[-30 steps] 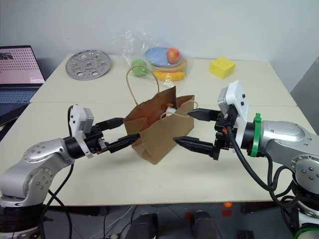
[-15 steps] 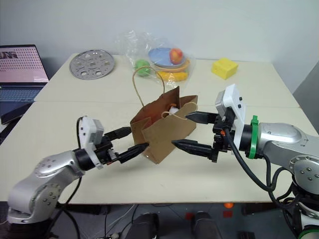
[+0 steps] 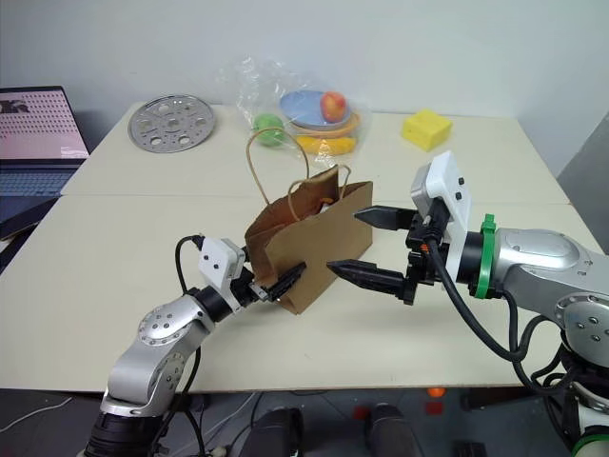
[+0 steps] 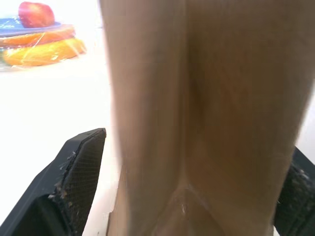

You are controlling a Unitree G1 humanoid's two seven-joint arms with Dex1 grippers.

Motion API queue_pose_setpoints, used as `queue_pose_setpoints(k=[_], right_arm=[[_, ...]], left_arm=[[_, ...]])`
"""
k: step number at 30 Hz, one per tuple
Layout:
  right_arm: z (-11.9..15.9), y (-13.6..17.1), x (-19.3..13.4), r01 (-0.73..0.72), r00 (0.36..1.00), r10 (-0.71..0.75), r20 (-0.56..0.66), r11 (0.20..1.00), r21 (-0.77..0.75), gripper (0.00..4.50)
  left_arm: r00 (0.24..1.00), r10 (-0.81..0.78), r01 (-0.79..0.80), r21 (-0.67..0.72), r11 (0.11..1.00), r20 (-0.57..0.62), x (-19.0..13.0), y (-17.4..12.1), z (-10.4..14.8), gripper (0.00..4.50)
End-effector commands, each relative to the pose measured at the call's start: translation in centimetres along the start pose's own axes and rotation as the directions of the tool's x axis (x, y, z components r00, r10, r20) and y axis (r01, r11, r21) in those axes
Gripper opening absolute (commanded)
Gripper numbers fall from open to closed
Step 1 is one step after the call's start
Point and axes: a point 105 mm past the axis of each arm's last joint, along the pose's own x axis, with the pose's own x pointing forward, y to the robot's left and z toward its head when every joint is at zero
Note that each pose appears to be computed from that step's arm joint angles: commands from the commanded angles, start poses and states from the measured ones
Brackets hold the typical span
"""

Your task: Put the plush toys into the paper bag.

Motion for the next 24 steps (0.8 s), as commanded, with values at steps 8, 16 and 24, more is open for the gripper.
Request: queue_pose_setpoints(k=[8, 16, 24], right_arm=[[1.8, 0.4, -0.2, -0.004, 0.999, 0.009, 0.049, 0.994, -0.112, 4.5], [1.4, 0.2, -0.3, -0.001, 0.999, 0.005, 0.033, 0.994, -0.11, 4.5], [2.3, -1.2, -1.8, 0.045, 0.999, -0.045, 0.001, 0.985, -0.167, 4.5]], left_arm=[[0.997, -0.046, 0.045, 0.012, 0.999, 0.058, 0.4, -0.2, 1.2, 1.15], [0.996, -0.061, 0.06, 0.008, 0.998, 0.069, 1.0, -0.2, 1.5, 0.01], [0.926, -0.356, 0.36, -0.005, 0.933, 0.126, 4.1, -0.1, 5.8, 0.01]])
